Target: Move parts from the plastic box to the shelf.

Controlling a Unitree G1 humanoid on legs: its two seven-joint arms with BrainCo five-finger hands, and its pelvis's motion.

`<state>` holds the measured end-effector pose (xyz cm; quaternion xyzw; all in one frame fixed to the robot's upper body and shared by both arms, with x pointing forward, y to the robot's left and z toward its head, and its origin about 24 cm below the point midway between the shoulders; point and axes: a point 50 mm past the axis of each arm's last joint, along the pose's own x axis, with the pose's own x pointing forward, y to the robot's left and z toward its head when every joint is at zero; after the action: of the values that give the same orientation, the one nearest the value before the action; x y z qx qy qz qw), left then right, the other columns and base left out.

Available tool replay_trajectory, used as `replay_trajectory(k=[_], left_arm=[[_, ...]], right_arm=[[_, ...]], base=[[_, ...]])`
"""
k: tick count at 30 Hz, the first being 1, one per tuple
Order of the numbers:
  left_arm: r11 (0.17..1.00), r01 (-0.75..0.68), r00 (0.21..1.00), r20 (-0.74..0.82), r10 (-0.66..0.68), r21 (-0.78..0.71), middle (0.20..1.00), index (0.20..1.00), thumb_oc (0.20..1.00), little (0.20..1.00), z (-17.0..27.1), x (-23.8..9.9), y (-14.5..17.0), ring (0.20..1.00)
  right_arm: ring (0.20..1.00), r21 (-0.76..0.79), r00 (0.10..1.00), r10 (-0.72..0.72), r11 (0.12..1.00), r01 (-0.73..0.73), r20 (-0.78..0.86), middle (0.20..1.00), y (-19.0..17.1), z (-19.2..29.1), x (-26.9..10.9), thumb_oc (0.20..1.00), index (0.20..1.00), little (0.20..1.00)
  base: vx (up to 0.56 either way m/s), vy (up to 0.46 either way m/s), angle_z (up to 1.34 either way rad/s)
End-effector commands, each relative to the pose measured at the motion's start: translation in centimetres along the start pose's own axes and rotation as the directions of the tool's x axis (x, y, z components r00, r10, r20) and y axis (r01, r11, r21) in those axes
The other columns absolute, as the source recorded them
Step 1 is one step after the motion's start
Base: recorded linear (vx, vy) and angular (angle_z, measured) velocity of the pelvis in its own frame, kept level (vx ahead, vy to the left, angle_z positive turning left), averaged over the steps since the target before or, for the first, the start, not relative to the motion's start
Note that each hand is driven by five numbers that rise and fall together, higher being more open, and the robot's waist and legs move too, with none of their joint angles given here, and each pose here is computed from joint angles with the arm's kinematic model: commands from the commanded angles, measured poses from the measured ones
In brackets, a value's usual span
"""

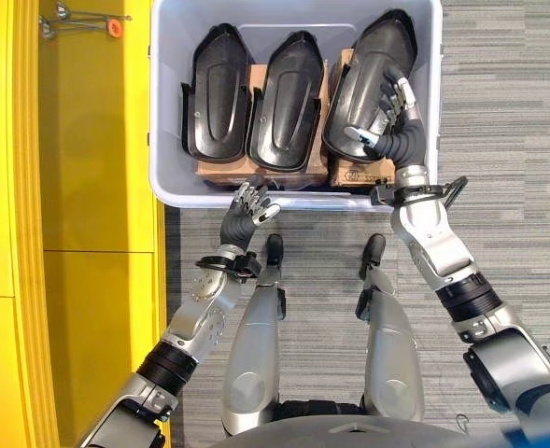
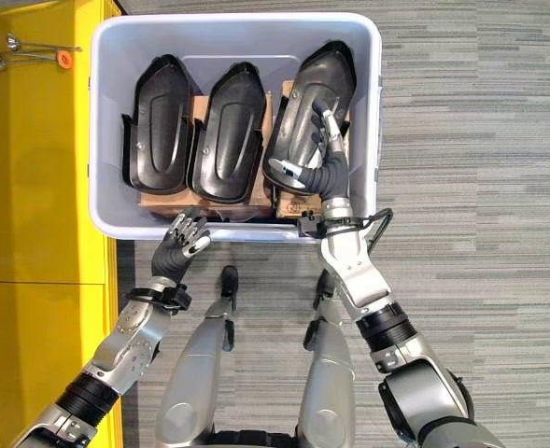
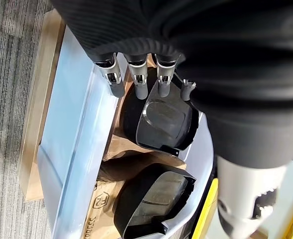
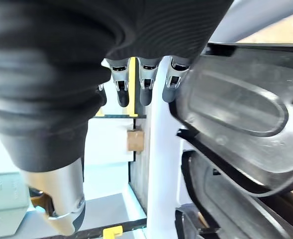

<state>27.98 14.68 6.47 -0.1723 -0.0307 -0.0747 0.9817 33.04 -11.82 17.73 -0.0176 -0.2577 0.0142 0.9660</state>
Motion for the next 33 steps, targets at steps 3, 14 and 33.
replay_trajectory(k=[3, 14, 33], left_arm=[[0.999, -0.015, 0.998, 0.067, 0.017, -0.03, 1.0, 1.0, 1.0, 1.0, 1.0, -1.2, 0.2, 1.0], [1.0, -0.024, 0.996, 0.083, 0.025, -0.015, 1.0, 1.0, 1.0, 1.0, 1.1, -1.5, 0.0, 1.0], [1.0, -0.031, 0.992, 0.12, 0.03, 0.0, 1.0, 1.0, 1.0, 1.0, 1.5, -1.3, -0.3, 1.0]], right_arm=[[1.0, 0.073, 0.994, -0.03, 0.997, 0.023, 0.102, 1.0, 0.4, 1.7, -0.5, 1.0, 1.0, 1.0], [1.0, -0.015, 0.986, -0.117, 0.993, 0.12, 0.12, 1.0, -0.6, 1.3, -2.2, 1.0, 1.0, 1.0], [1.0, -0.308, 0.956, -0.271, 0.906, 0.292, 0.11, 1.0, -2.6, -1.1, -1.3, 1.0, 1.0, 1.0]], base=[[0.0, 0.0, -0.01], [0.0, 0.0, 0.0], [0.0, 0.0, -0.02]])
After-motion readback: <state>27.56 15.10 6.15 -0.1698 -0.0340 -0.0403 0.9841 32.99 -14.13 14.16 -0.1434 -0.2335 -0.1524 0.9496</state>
